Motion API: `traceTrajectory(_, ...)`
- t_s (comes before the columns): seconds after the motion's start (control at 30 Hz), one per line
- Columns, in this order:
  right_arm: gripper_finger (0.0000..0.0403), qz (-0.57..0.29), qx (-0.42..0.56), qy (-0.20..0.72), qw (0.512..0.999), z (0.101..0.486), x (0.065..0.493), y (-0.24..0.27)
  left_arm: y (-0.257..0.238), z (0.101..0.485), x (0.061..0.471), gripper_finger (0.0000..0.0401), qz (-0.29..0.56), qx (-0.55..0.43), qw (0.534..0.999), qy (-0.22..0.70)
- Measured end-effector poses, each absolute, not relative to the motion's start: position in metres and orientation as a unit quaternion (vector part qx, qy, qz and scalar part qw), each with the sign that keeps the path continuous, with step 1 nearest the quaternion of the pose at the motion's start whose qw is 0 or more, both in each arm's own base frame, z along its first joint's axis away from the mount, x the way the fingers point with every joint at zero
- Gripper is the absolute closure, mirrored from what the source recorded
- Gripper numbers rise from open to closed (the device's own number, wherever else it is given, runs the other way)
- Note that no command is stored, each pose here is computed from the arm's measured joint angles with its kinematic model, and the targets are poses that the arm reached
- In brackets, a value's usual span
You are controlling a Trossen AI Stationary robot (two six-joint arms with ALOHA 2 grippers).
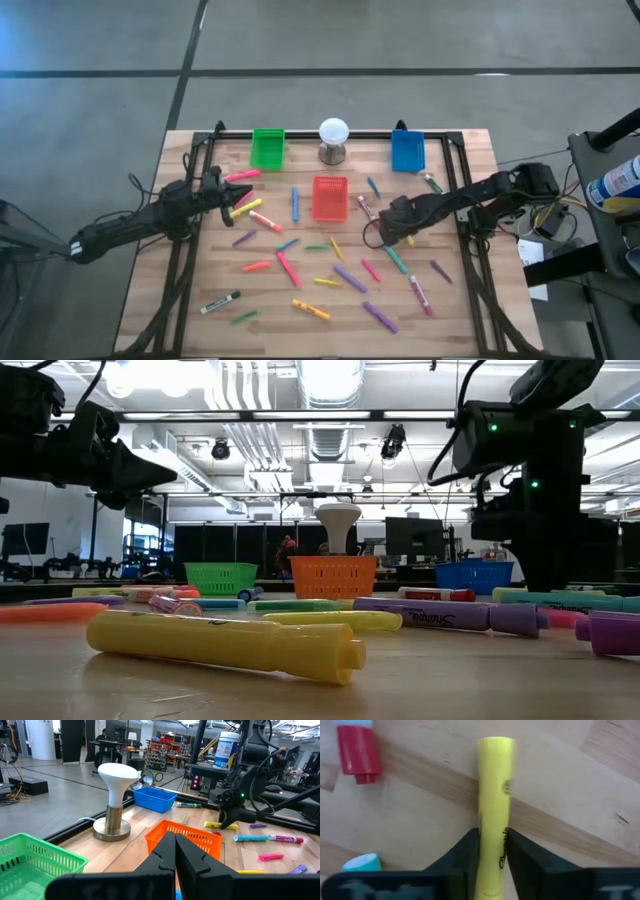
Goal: Pick & Place Markers
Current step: Put the top yellow highlighter into the blue bin
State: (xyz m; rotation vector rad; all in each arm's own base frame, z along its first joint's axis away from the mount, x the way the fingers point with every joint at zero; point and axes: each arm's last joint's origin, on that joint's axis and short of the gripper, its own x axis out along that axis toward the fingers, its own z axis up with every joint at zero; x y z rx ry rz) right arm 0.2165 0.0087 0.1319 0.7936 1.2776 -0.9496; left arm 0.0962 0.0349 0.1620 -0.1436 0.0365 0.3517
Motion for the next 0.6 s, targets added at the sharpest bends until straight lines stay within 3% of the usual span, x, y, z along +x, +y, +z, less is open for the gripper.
traceTrajectory(0.1,0.0349,-0.398,0.342,0.557,0.643,0.136,0.216,0.009,0.035,0.162,0.096,0.0399,0.175,-0.071,0.982,0.018)
traceTrajectory(0.6,0.0339,-0.329,0.343,0.476,0.740,0.186,0.203,-0.001,0.035,0.162,0.096,0.0399,0.175,-0.071,0.982,0.018)
